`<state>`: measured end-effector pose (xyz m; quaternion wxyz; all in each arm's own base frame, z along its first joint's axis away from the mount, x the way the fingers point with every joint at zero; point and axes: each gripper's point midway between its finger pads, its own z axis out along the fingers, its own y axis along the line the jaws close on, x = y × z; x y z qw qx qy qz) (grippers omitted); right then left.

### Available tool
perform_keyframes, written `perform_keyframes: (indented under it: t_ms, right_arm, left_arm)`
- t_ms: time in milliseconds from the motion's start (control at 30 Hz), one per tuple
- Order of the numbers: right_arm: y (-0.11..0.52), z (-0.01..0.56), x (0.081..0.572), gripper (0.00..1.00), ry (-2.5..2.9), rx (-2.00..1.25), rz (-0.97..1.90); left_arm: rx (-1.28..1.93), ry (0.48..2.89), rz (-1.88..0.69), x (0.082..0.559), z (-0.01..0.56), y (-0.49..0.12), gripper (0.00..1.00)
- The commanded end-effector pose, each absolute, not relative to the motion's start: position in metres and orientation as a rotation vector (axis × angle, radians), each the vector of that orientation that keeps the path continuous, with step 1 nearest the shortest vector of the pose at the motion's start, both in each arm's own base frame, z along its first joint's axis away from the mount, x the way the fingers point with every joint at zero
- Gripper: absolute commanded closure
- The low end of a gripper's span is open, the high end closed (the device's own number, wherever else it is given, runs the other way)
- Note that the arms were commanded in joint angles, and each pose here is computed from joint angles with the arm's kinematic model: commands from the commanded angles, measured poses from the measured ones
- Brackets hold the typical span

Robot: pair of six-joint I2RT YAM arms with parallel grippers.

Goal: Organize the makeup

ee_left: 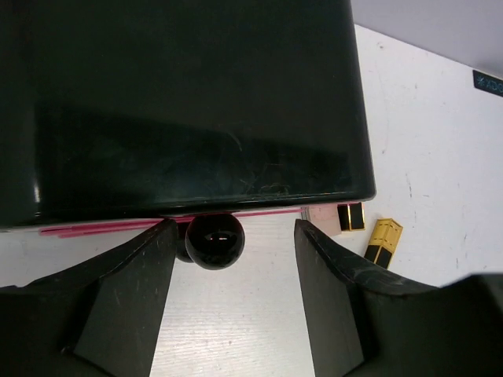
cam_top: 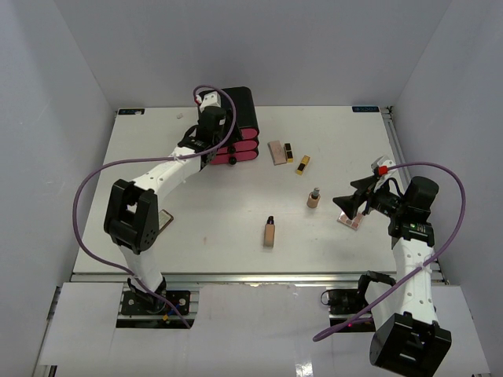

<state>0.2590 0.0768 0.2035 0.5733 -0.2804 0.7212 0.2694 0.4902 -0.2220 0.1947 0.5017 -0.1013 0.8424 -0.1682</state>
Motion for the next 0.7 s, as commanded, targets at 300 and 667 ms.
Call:
perform_keyframes:
  t_ms: [300, 667]
  right_arm:
    - [0.074, 0.221, 0.263, 0.10, 1.652, -0.682, 0.585]
    - [0.073, 0.221, 0.264, 0.10, 1.651, -0.682, 0.580]
  left_arm:
    - [-0.236, 2.039, -0.358, 0.497, 0.195, -0.218, 0.72]
    - [-0.193, 2.082, -0.433, 0.436, 0.192, -0.219, 0.81]
